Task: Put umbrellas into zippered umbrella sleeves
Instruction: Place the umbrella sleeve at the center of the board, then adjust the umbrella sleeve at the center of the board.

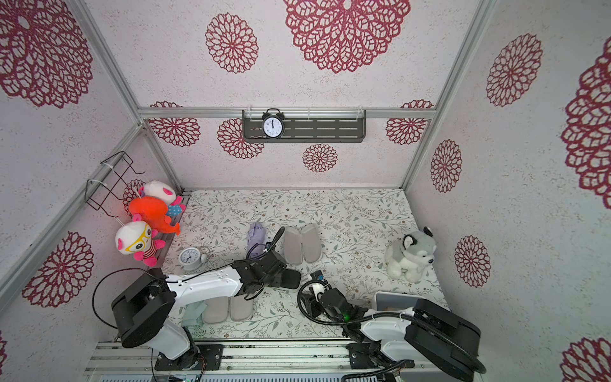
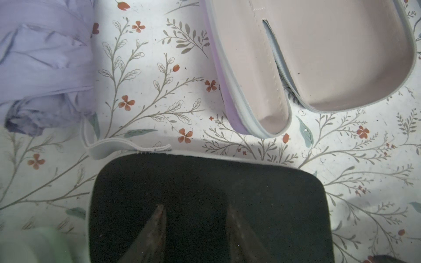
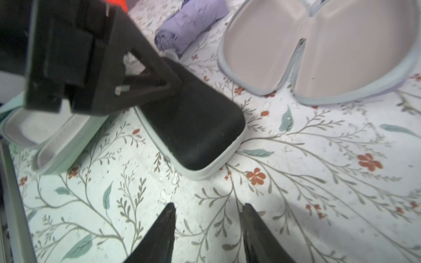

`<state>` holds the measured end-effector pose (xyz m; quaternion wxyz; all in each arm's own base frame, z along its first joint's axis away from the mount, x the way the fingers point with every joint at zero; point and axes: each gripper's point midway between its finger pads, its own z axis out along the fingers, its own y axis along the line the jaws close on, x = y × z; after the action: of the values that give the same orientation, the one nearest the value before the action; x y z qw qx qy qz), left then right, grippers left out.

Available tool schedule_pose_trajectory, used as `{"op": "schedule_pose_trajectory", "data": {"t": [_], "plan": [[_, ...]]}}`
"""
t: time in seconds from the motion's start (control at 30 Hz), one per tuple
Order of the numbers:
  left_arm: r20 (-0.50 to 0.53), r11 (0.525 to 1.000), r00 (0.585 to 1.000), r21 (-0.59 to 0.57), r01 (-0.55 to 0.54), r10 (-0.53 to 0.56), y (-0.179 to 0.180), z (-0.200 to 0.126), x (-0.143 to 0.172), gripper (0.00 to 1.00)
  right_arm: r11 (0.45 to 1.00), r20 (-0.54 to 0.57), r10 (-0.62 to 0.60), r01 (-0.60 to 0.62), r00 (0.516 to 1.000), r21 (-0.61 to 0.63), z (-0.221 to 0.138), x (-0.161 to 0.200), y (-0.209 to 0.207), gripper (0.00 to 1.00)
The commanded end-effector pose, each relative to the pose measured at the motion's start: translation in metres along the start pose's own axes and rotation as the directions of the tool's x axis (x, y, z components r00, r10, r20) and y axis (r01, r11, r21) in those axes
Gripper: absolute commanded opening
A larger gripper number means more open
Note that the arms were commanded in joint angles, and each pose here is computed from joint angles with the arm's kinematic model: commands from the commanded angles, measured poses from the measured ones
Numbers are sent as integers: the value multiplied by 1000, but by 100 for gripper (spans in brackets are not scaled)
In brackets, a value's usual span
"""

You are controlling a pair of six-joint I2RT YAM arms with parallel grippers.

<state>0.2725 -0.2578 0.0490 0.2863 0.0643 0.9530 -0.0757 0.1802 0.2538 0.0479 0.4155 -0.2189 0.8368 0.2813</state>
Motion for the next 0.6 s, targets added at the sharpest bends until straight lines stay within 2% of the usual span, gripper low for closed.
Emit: {"op": "schedule_pose_trajectory", "data": {"t": [0.0,0.13,0.2,0.3,0.47,0.5,0.57], "plan": [[-10,997,997,8,-73,73,4,3,-5,55,998,40,-6,8,999,-62,9,-20,21,47],[-8,976,977,-38,-213,213,5,0,-18,64,998,50,-4,7,999,-62,13,-22,22,47],[-13,972,976,-92,-216,216,19,8,-18,64,998,54,-12,15,998,-55,12,-22,20,46],[-28,975,975,-29,-222,222,14,20,-8,64,998,50,-11,13,999,-54,10,-19,19,47],[-22,964,967,-68,-256,255,24,22,-8,65,996,58,11,-6,998,-95,8,-16,23,51],[-22,966,967,-53,-253,252,25,25,-8,65,994,63,17,-11,998,-105,7,-17,24,51],[-8,969,971,54,-240,241,12,30,-5,66,994,64,19,-12,998,-109,8,-15,24,51]]}}
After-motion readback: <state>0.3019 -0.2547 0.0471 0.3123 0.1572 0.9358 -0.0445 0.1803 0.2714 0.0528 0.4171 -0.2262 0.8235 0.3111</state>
